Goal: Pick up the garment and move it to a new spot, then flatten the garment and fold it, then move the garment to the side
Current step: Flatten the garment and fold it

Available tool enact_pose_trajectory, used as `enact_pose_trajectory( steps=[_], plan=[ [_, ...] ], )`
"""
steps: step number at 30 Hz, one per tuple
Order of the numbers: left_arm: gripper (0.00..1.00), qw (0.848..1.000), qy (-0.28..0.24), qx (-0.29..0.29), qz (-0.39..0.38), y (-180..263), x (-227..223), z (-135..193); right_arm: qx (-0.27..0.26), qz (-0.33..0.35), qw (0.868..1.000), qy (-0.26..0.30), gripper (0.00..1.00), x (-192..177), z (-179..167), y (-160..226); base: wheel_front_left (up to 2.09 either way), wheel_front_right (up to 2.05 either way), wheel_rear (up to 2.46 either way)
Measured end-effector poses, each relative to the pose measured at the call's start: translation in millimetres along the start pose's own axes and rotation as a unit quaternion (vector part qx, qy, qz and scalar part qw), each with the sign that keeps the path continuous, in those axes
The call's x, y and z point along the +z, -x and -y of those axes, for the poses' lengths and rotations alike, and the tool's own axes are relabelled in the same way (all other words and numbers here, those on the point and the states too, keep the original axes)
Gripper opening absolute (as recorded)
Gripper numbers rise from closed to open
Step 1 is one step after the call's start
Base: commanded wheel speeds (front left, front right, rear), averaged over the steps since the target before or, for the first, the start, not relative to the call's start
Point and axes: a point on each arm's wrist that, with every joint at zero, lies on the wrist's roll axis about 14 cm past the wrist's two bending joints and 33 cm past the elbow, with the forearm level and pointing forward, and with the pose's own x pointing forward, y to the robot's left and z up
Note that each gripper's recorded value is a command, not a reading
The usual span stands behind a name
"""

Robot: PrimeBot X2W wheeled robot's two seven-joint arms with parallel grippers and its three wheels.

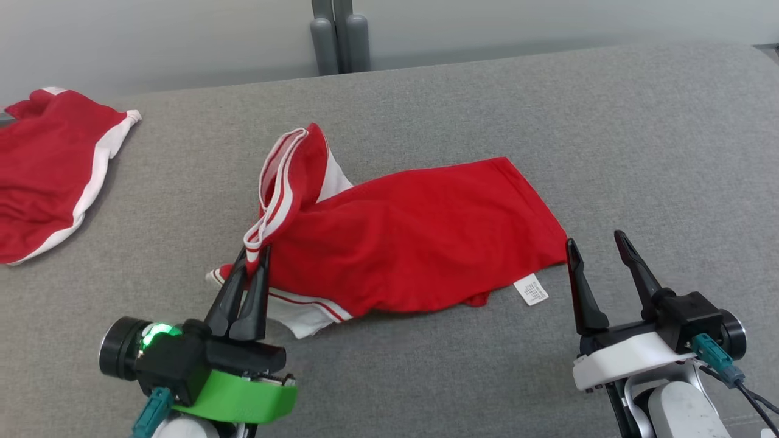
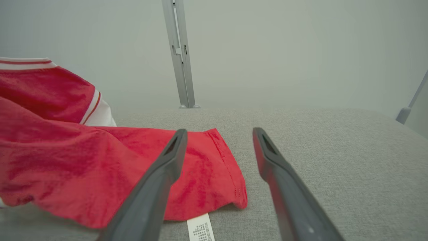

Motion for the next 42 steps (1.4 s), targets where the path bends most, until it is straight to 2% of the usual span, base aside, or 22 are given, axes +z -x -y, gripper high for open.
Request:
enact_pose_trajectory(
  steps=[3, 6, 10, 13, 17, 24, 31, 37, 38, 39, 40, 42],
  plan=[
    [0.0, 1.0, 0.0, 0.02, 0.009, 11.0, 17.4, -1.6, 0.009, 0.005, 1.0, -0.002, 1.0, 3.1, -5.8, -1.9, 0.0, 0.0, 0.0],
    [0.0, 0.999, 0.005, 0.044, -0.014, 20.6, 14.6, -5.8, 0.011, 0.005, 1.0, -0.004, 1.0, 2.5, -7.7, -3.0, 0.0, 0.0, 0.0],
    [0.0, 0.994, 0.031, 0.089, -0.055, 26.9, -8.0, -22.6, 0.004, 0.001, 1.0, -0.005, 1.0, -0.1, -2.8, -3.2, 0.0, 0.0, 0.0],
    [0.0, 0.989, 0.04, 0.102, -0.097, 28.3, -37.8, -30.9, -0.006, 0.0, 1.0, -0.002, 1.0, -0.9, 4.6, -4.2, 0.0, 0.0, 0.0],
    [0.0, 0.984, 0.063, 0.114, -0.125, 13.1, -69.9, -43.1, -0.021, -0.005, 1.0, 0.002, 1.0, -4.0, 15.4, -5.0, 0.0, 0.0, 0.0],
    [0.0, 0.979, 0.049, 0.112, -0.162, -24.4, -118.6, -61.8, -0.049, -0.015, 0.999, 0.008, 1.0, -10.5, 35.9, -5.3, 0.0, 0.0, 0.0],
    [0.0, 0.974, 0.055, 0.13, -0.177, -57.1, -150.4, -84.2, -0.077, -0.034, 0.996, 0.015, 1.0, -22.5, 55.6, -2.4, 0.0, 0.0, 0.0],
    [0.0, 0.968, 0.057, 0.138, -0.2, -67.8, -174.6, -93.9, -0.086, -0.045, 0.995, 0.019, 1.0, -29.6, 62.4, -2.7, 0.0, 0.0, 0.0],
    [0.15, 0.968, 0.06, 0.136, -0.204, -68.0, -178.3, -93.2, -0.087, -0.046, 0.995, 0.019, 1.0, -30.2, 63.2, -3.0, 0.0, 0.0, 0.0],
    [0.38, 0.967, 0.063, 0.136, -0.207, -68.2, -180.7, -93.1, -0.088, -0.047, 0.995, 0.02, 1.0, -31.1, 63.8, -3.0, 0.0, 0.0, 0.0],
    [0.98, 0.967, 0.064, 0.137, -0.205, -68.7, -180.4, -93.6, -0.089, -0.048, 0.995, 0.02, 1.0, -31.6, 64.4, -3.1, 0.0, 0.0, 0.0],
    [1.0, 0.967, 0.066, 0.141, -0.2, -68.7, -178.0, -96.4, -0.09, -0.047, 0.995, 0.02, 1.0, -31.8, 65.2, -4.0, 0.0, 0.0, 0.0]
  ],
)
